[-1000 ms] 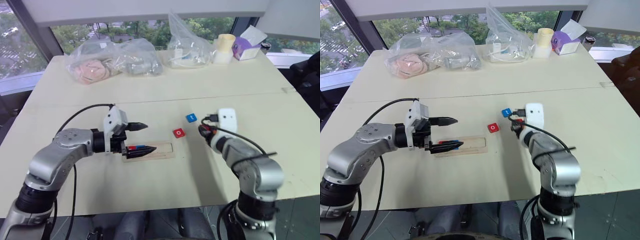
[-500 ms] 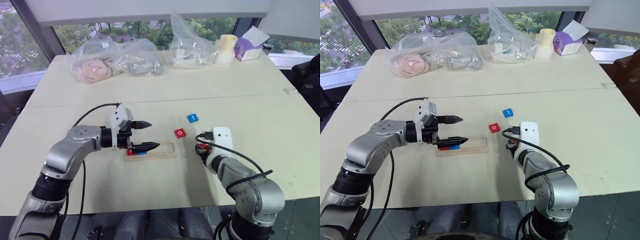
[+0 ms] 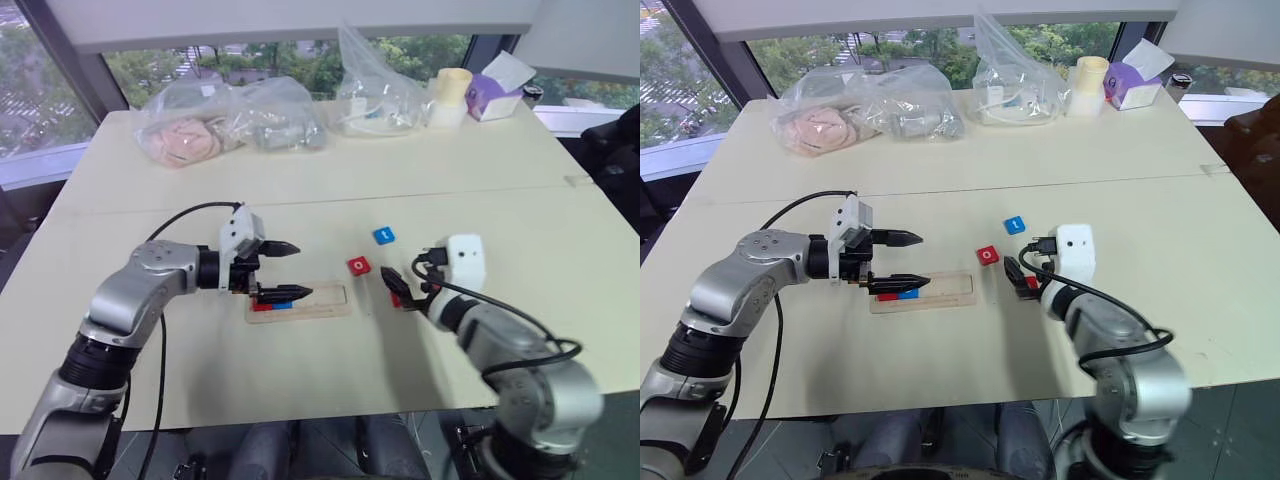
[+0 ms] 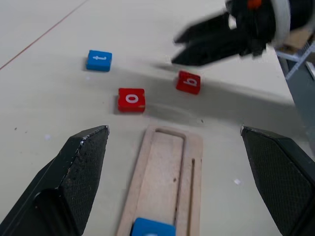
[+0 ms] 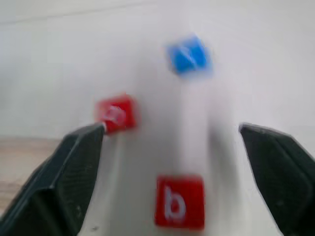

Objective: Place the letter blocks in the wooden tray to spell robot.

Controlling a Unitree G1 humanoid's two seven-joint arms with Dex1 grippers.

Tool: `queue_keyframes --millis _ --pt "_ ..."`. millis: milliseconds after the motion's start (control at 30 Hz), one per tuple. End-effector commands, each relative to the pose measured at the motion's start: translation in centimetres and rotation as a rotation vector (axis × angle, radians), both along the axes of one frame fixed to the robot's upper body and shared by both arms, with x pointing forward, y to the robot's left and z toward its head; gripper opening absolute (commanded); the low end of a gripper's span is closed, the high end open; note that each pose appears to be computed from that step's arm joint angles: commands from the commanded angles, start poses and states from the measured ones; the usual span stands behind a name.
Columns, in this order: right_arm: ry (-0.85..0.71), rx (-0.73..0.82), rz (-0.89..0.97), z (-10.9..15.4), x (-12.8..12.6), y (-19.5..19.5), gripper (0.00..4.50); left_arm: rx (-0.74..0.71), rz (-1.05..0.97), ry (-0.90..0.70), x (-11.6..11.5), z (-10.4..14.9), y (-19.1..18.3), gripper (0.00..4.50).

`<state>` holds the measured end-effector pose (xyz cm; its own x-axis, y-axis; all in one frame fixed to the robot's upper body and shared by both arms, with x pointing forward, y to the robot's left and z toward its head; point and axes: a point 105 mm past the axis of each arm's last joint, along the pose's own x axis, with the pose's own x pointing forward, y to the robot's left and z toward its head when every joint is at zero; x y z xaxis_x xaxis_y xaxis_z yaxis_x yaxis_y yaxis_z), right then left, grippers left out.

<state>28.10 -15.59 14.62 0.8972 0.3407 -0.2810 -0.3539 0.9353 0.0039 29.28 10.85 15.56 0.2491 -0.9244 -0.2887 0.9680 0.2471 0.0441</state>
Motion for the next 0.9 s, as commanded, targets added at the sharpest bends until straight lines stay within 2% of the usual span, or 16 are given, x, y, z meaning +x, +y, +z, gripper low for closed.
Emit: queue_keyframes --millis 33,267,400,600,733,833,900 --pt "-0.08 -0.078 0.32 1.1 -1.2 0.0 4.44 0.025 -0.07 -0.049 -1.5 1.4 0.4 4.5" --pt "-0.018 -0.266 0.635 -1.5 -1.6 -3.0 4.44 0.127 -0.223 -0.044 -5.3 1.4 0.3 4.5" --pt "-0.013 -0.373 0.739 -3.6 -0.2 -3.8 4.44 0.221 -0.216 -0.067 -5.9 0.6 0.8 4.5" --pt "-0.035 -0.422 0.825 -5.4 2.0 -3.7 4.44 0.217 -0.143 -0.026 -6.5 -0.4 1.2 4.5" --pt "-0.057 -0.433 0.863 -5.6 2.8 -3.5 4.44 0.213 -0.117 -0.005 -7.0 -0.8 1.4 4.5" --pt "-0.039 -0.445 0.934 -5.9 2.2 -3.5 3.61 0.212 -0.112 0.002 -7.5 -0.9 1.5 4.5" --pt "-0.047 -0.43 0.944 -5.8 2.1 -3.3 2.63 0.206 -0.099 0.005 -7.5 -0.9 1.6 4.5"
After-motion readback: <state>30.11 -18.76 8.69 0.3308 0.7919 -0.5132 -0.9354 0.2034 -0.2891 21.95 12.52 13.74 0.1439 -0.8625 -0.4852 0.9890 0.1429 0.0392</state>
